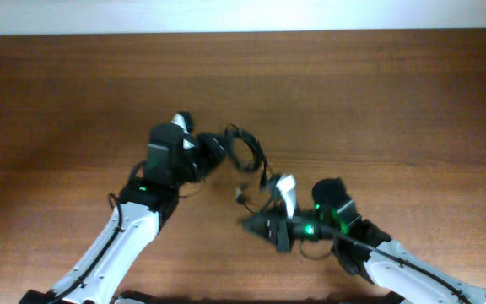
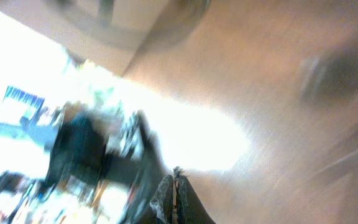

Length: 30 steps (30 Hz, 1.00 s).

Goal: Untangle cables

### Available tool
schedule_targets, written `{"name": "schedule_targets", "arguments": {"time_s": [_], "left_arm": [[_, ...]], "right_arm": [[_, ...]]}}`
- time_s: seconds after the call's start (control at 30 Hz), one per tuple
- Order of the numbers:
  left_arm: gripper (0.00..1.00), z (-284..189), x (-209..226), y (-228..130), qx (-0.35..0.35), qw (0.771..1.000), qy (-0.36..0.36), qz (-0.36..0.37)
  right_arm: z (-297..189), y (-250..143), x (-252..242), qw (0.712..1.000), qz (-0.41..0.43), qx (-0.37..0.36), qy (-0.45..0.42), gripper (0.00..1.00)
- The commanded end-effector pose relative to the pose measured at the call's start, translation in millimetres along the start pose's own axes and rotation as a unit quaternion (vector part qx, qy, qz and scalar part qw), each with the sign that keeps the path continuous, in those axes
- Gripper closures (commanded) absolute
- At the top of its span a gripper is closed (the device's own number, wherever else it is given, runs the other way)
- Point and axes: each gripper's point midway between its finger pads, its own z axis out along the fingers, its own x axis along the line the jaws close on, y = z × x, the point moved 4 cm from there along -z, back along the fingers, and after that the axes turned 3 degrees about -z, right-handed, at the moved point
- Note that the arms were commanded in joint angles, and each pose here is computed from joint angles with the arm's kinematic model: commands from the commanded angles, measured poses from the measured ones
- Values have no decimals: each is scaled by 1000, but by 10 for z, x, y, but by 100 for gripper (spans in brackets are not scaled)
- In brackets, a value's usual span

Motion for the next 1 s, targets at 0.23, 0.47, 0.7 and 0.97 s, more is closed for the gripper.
{"name": "schedule_targets", "arguments": {"time_s": [0.23, 0.47, 0.7, 0.97], "left_arm": [[25, -62, 216, 259, -73, 993, 77, 43], [12, -158, 341, 529, -168, 970, 144, 105], [1, -98, 528, 440, -138, 966, 183, 116], [1, -146, 727, 324, -107, 962, 230, 104]], "right_arm": [[-46, -135, -367, 989, 68, -8, -128, 74], [-553, 274, -848, 954, 161, -91, -235, 13], [-1173, 897, -1035, 876, 131, -117, -450, 7], [-599, 1466, -1876, 885, -74, 21, -460, 11]]}}
